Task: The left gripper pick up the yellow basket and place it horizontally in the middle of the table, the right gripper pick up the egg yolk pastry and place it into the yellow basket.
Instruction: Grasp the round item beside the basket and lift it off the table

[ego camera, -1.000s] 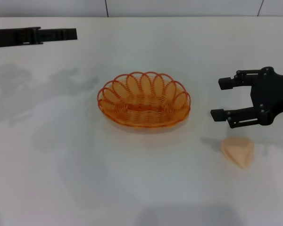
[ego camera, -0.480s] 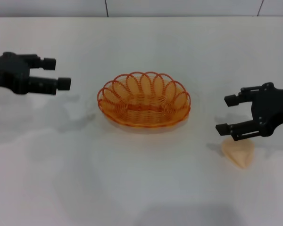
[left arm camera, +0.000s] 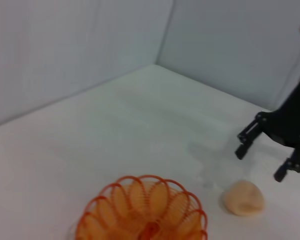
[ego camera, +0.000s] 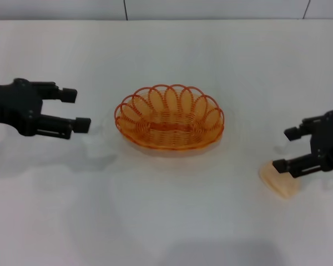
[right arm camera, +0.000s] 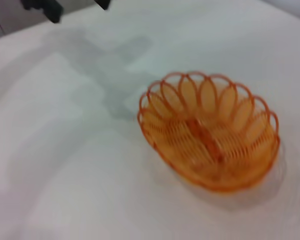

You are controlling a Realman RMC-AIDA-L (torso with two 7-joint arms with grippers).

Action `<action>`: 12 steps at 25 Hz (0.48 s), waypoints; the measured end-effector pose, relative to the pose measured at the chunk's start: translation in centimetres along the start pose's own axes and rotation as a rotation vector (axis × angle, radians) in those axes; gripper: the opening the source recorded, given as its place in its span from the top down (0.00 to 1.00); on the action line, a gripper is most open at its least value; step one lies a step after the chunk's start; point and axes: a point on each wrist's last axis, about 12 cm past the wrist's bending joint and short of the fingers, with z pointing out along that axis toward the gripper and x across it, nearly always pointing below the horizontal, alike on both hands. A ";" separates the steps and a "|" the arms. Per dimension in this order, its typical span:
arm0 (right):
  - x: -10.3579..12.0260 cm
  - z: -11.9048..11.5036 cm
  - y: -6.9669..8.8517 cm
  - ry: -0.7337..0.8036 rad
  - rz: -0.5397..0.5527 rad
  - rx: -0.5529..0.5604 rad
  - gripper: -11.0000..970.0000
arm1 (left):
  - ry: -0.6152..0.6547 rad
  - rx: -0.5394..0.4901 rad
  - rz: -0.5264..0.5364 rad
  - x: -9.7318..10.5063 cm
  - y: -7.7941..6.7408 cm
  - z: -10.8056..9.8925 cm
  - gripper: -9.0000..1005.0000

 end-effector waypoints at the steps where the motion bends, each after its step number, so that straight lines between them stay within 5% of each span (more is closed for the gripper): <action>1: 0.1 0.0 0.0 0.012 0.008 0.000 0.18 | 0.005 0.008 0.001 0.0 -0.1 0.2 0.13; 12: -0.2 1.4 0.3 0.087 0.007 -0.010 0.19 | 0.057 0.034 -0.001 0.0 -0.3 1.5 0.13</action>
